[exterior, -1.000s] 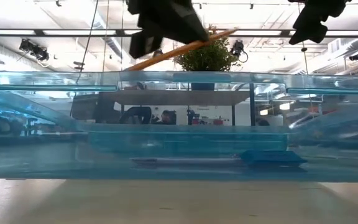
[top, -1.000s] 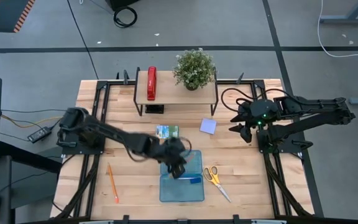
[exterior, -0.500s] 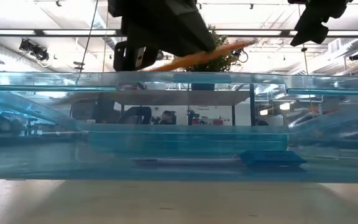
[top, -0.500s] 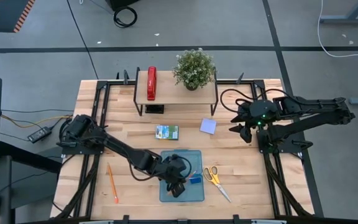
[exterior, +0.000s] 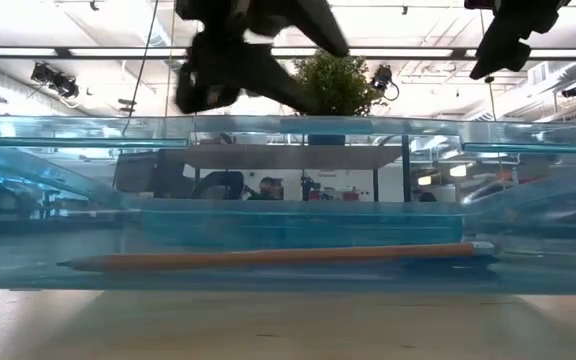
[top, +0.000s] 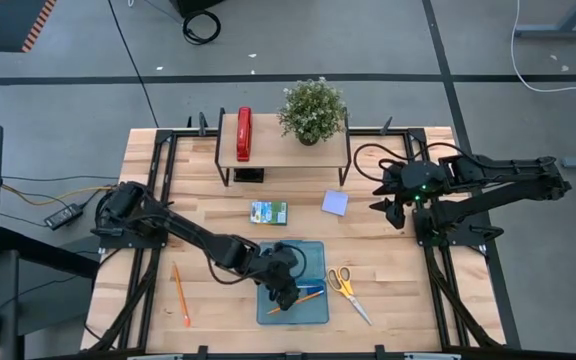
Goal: Pack school essentials
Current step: Put the yellow pencil into the blue supply box
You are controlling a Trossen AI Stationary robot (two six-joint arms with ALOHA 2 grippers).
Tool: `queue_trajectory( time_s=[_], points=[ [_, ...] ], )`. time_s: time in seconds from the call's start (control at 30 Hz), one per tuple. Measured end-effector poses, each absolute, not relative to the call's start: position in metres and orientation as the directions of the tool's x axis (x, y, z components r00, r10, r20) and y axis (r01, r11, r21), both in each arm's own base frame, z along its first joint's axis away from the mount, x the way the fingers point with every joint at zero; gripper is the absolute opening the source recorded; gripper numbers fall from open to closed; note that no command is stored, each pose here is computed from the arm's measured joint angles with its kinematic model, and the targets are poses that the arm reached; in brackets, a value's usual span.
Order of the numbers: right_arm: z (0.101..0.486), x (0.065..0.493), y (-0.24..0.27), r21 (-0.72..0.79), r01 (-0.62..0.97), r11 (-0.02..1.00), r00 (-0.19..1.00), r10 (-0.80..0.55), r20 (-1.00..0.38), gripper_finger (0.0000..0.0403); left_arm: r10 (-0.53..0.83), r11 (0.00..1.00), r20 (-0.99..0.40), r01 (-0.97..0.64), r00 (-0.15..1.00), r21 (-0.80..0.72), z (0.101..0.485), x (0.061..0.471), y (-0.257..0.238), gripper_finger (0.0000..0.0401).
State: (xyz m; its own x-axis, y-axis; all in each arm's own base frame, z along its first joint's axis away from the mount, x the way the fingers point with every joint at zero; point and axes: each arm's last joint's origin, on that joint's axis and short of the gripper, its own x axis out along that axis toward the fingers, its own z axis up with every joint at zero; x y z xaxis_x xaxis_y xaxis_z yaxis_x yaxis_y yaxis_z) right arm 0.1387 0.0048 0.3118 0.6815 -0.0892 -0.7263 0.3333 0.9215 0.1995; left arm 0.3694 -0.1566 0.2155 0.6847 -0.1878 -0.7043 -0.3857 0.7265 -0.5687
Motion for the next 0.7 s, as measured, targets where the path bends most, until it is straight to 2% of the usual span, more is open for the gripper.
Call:
queue_trajectory(
  time_s=[0.1,0.23,0.4,0.5,0.63,0.7],
  points=[
    [0.311,0.138,0.004,0.19,0.341,0.921,0.676,-0.1,-0.73,0.0217,-0.163,0.592,-0.764,-0.557,0.625,-0.583,0.218,0.36,-0.15,0.0188],
    [0.312,0.138,0.003,0.164,0.365,0.917,0.674,-0.138,-0.726,0.0217,-0.114,0.448,-0.845,-0.732,0.523,-0.513,0.224,0.341,-0.145,0.0174],
    [0.312,0.138,0.003,0.147,0.375,0.915,0.672,-0.159,-0.723,0.0217,-0.038,0.366,-0.879,-0.812,0.474,-0.454,0.243,0.313,-0.147,0.0153],
    [0.311,0.138,0.003,0.145,0.375,0.916,0.671,-0.16,-0.724,0.0217,-0.013,0.302,-0.921,-0.876,0.39,-0.375,0.253,0.292,-0.144,0.0145],
    [0.311,0.138,0.003,0.138,0.369,0.919,0.671,-0.16,-0.724,0.0217,0.017,0.237,-0.963,-0.937,0.268,-0.256,0.265,0.264,-0.138,0.0152],
    [0.311,0.138,0.002,0.135,0.372,0.919,0.67,-0.165,-0.724,0.0217,0.022,0.211,-0.968,-0.948,0.249,-0.239,0.269,0.253,-0.138,0.0161]
  ],
)
